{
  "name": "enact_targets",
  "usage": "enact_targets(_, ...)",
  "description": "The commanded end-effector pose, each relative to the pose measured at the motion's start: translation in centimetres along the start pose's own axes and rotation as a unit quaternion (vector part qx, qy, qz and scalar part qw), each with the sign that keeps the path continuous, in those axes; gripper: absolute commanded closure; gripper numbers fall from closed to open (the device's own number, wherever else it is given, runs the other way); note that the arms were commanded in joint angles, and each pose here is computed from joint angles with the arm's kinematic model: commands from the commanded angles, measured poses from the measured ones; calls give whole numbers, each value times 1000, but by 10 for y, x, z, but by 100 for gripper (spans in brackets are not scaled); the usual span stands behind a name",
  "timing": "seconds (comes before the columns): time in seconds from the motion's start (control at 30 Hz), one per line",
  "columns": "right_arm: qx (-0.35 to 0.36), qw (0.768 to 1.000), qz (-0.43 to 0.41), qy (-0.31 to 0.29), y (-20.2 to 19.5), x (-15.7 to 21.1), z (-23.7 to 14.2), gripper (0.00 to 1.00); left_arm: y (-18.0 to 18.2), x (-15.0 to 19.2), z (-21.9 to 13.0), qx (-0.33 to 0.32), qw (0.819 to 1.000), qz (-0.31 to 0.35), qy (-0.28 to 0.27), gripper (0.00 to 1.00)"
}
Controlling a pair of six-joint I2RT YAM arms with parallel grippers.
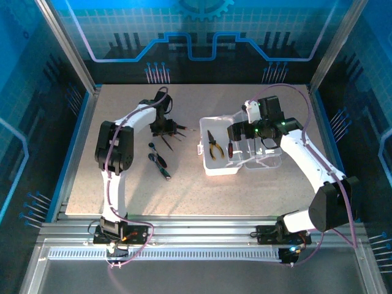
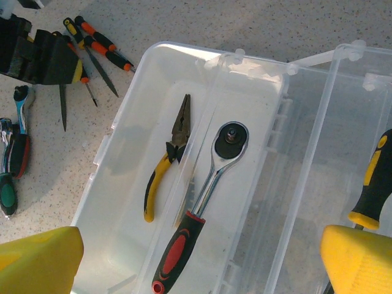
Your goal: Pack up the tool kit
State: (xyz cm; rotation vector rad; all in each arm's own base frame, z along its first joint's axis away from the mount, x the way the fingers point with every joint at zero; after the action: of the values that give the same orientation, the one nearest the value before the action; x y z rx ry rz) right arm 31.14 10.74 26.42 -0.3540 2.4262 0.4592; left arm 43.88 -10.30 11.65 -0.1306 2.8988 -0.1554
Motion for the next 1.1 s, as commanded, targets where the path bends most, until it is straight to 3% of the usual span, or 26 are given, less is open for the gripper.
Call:
enact_targets(0.0,-14,1000,-9,6,4,0,4,0,-2,-7,8,12,1000,-14,3,43)
enact_targets(0.47,-17,1000,-8,10,4,1,7,0,-1,-7,19,-2,1000,-9,13,44)
enact_targets(0.73,-18,1000,-8,9,4,1,5,0,1,0,20,-18,1000,-2,22,56)
enact_targets(1.07,-20,1000,-10,7,5,2,3,0,3,11,12,-15,1000,4,27,65)
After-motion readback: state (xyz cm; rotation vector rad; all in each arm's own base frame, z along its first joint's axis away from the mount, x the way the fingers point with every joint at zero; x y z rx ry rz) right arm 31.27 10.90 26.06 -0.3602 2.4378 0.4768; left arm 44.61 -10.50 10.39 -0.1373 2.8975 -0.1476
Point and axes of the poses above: each hand's point on the last joint's axis, 136 mm out from that joint toward the fingers, its own z axis out along the fingers, its own y axis along the line the jaws close on, x = y × z, the point moved 9 cm from there along -z, back along the fingers, and after that the axes turned 2 degrees about z, right-handed, at the moved point
